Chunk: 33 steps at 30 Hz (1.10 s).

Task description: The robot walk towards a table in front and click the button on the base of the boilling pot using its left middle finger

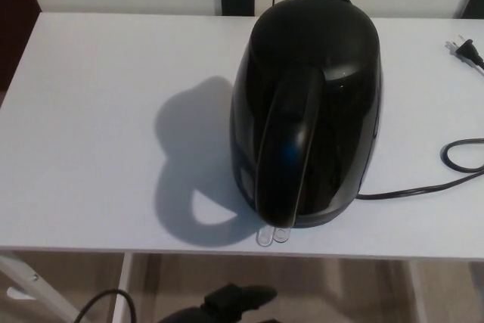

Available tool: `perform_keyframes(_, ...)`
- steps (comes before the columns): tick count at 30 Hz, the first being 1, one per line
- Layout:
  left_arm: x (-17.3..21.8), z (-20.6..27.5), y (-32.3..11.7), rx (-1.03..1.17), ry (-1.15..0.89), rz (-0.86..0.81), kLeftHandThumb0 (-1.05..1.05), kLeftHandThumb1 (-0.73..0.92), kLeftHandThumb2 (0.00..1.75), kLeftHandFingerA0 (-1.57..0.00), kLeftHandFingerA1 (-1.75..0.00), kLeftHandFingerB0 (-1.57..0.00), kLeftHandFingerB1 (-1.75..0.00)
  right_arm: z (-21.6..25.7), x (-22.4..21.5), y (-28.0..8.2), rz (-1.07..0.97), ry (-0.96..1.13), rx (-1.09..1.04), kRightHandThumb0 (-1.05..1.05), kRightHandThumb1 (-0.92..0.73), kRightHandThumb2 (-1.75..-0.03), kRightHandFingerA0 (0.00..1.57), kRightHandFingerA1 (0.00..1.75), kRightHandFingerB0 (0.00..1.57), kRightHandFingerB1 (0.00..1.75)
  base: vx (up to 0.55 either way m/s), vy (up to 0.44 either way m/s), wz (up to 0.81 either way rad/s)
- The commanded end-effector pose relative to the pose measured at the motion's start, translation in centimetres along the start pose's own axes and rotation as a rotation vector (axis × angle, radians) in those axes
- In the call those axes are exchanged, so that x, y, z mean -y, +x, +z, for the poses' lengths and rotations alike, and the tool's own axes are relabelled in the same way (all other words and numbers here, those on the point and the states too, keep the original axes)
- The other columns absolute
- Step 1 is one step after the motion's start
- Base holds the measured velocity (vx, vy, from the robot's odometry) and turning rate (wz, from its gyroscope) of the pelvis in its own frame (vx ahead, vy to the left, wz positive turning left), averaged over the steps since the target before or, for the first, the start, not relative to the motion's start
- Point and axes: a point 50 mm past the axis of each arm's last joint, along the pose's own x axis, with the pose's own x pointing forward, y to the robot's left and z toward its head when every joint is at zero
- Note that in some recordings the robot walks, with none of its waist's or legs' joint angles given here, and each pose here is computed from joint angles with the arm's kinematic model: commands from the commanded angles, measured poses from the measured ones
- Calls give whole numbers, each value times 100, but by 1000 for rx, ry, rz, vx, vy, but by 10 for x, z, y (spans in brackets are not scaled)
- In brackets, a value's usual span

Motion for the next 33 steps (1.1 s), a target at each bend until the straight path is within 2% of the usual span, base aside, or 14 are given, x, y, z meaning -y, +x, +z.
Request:
perform_keyframes(1,8,-1,-1,156,653,65,-63,73,63,-19,-27,-21,-28,-8,6,-3,-10,-7,-34,23,-92,-84,36,57,11,42,0,0,0)
perform_keyframes(5,5,0,1,164,669,61,-62,74,63,-16,-27,-18,-27,-8,7,-3,-11,-14,-39,22,-92,-89,32,56,9,42,0,0,0)
perform_keyframes(6,5,0,1,163,677,59,-34,52,106,0,-49,0,-48,-8,7,-3,-11,-17,-38,21,-92,-83,34,55,12,42,0,0,0)
perform_keyframes(7,5,0,2,163,681,60,-34,52,106,0,-49,0,-48,-8,7,-3,-11,-18,-38,21,-92,-83,34,55,12,42,0,0,0)
perform_keyframes(8,6,1,2,168,680,68,-62,74,63,-17,-27,-19,-27,-9,7,-4,-11,-21,-42,21,-92,-83,34,55,12,42,0,0,0)
perform_keyframes(13,8,1,3,183,684,86,-62,72,63,-18,-28,-20,-28,-7,8,-3,-14,-21,-40,19,-92,-88,33,55,9,42,0,0,0)
perform_keyframes(14,8,1,3,182,684,89,-62,73,63,-18,-27,-21,-28,-6,9,-3,-18,-24,-37,11,-81,-122,22,57,17,56,0,0,0)
perform_keyframes(15,8,0,4,181,678,93,-61,71,63,-19,-28,-22,-28,-5,10,-2,-20,-24,-35,20,-92,-89,32,55,10,43,0,0,0)
perform_keyframes(20,9,0,4,176,699,97,-62,71,63,-18,-27,-19,-28,-5,10,-3,-18,-23,-28,21,-92,-84,35,56,12,43,0,0,0)
perform_keyframes(21,9,0,4,176,706,98,-62,71,63,-18,-27,-19,-28,-5,10,-3,-19,-27,-29,21,-92,-84,35,56,12,43,0,0,0)
perform_keyframes(22,10,0,5,173,711,94,-62,73,63,-17,-27,-18,-27,-5,10,-2,-21,-26,-29,12,-81,-122,23,58,18,56,0,0,0)
perform_keyframes(24,10,0,5,173,719,92,-62,73,63,-17,-27,-18,-27,-5,10,-3,-20,-21,-23,21,-92,-88,34,57,11,44,0,0,0)
perform_keyframes(26,10,0,5,177,714,108,-62,71,62,-19,-28,-19,-27,-5,10,-3,-19,-21,-22,11,-81,-122,24,58,19,57,0,0,0)
perform_keyframes(33,12,0,7,193,723,134,-62,72,63,-18,-28,-18,-27,-5,9,-3,-22,-28,-21,10,-81,-122,26,60,19,57,0,0,0)
